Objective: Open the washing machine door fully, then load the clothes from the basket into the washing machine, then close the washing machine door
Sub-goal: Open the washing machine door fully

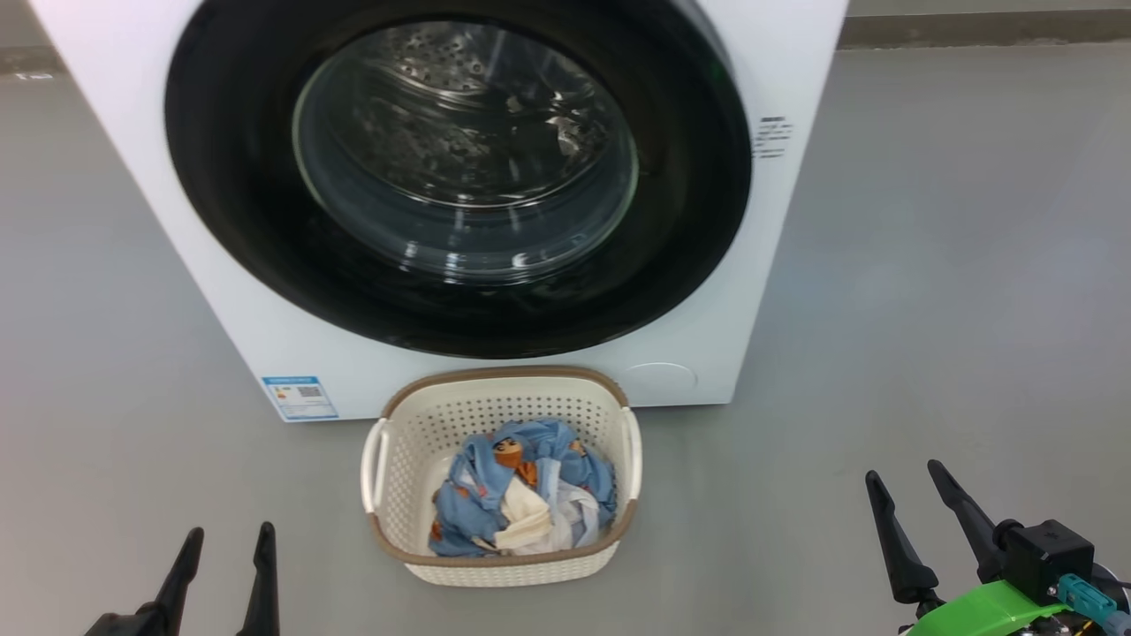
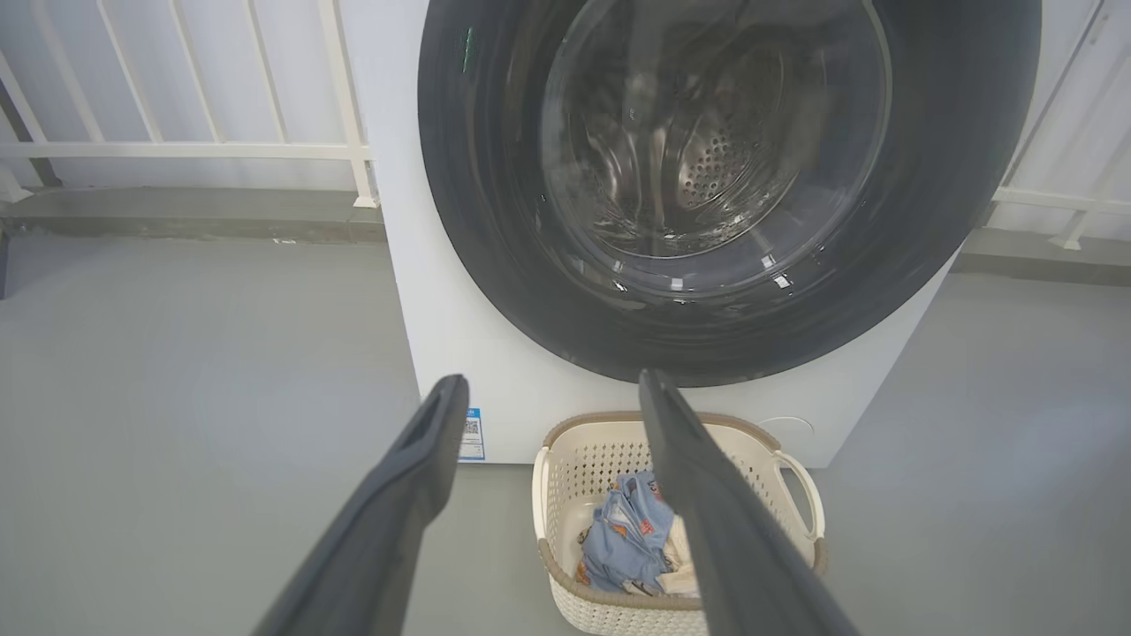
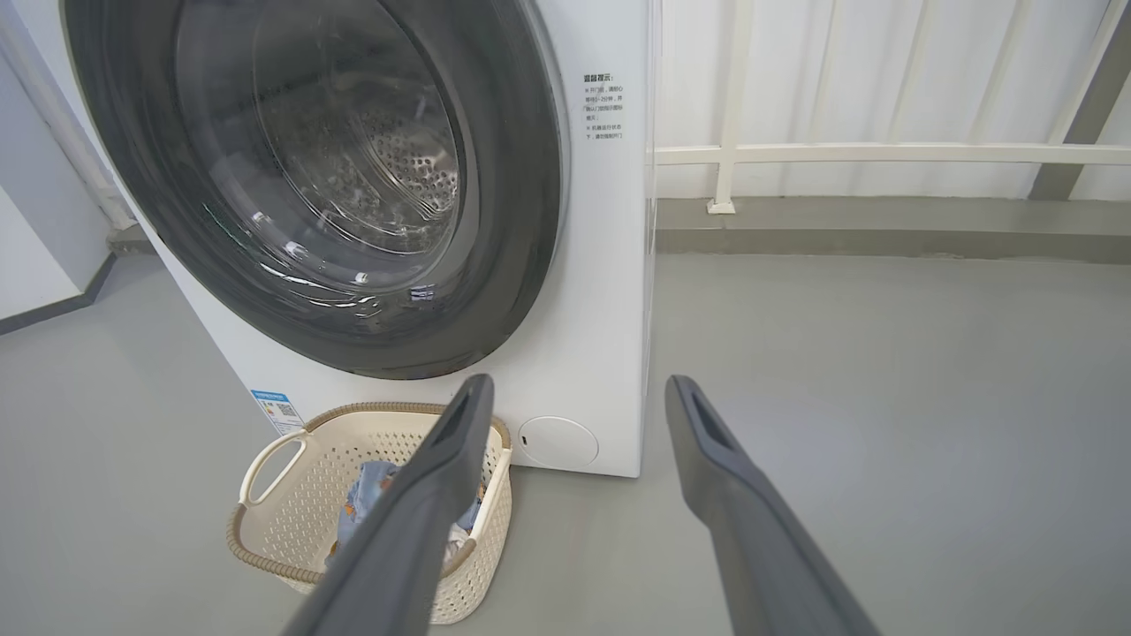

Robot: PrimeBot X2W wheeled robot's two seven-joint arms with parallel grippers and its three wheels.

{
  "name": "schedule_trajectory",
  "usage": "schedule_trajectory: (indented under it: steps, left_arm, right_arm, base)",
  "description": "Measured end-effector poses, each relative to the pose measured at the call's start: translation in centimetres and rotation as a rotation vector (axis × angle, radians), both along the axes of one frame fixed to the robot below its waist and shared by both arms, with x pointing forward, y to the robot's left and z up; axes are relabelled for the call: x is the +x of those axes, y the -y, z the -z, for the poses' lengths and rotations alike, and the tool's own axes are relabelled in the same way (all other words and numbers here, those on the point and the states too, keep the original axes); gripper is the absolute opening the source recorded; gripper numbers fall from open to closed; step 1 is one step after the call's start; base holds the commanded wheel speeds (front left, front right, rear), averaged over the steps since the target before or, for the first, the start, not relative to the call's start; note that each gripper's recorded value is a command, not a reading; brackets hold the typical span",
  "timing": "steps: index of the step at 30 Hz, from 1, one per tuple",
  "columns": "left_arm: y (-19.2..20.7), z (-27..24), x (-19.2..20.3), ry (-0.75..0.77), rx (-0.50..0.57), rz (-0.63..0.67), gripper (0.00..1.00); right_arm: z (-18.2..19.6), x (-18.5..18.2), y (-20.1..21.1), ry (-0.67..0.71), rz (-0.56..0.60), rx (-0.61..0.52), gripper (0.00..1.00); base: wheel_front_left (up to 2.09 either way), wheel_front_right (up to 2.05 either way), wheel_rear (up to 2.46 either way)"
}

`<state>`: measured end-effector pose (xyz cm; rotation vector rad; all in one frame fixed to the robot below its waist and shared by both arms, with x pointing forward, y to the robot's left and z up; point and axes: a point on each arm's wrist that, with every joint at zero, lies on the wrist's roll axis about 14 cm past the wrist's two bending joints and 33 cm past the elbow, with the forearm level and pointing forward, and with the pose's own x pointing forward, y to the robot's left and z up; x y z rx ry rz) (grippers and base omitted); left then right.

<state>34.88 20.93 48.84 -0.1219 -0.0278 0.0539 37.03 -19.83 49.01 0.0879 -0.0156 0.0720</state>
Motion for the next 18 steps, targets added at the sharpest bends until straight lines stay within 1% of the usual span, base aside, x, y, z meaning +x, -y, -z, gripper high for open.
schedule_trajectory:
  steps: [4, 7, 18]
  left_arm:
    - [-0.03, -0.08, 0.01, 0.003, -0.003, -0.002, 1.00]
    - [-0.04, -0.11, 0.00, 0.004, -0.006, -0.002, 1.00]
    - [-0.05, -0.15, 0.01, 0.005, -0.006, -0.003, 1.00]
  right_arm:
    - [0.00, 0.01, 0.00, 0.000, 0.000, 0.000, 1.00]
    - [-0.02, 0.01, -0.01, 0.001, 0.000, 0.000, 1.00]
    - [-0.06, -0.02, -0.02, 0.002, 0.000, 0.001, 1.00]
  base:
    - [0.60, 0.60, -1.19]
    - [0.32, 0.32, -0.64]
    - [0.02, 0.02, -0.05]
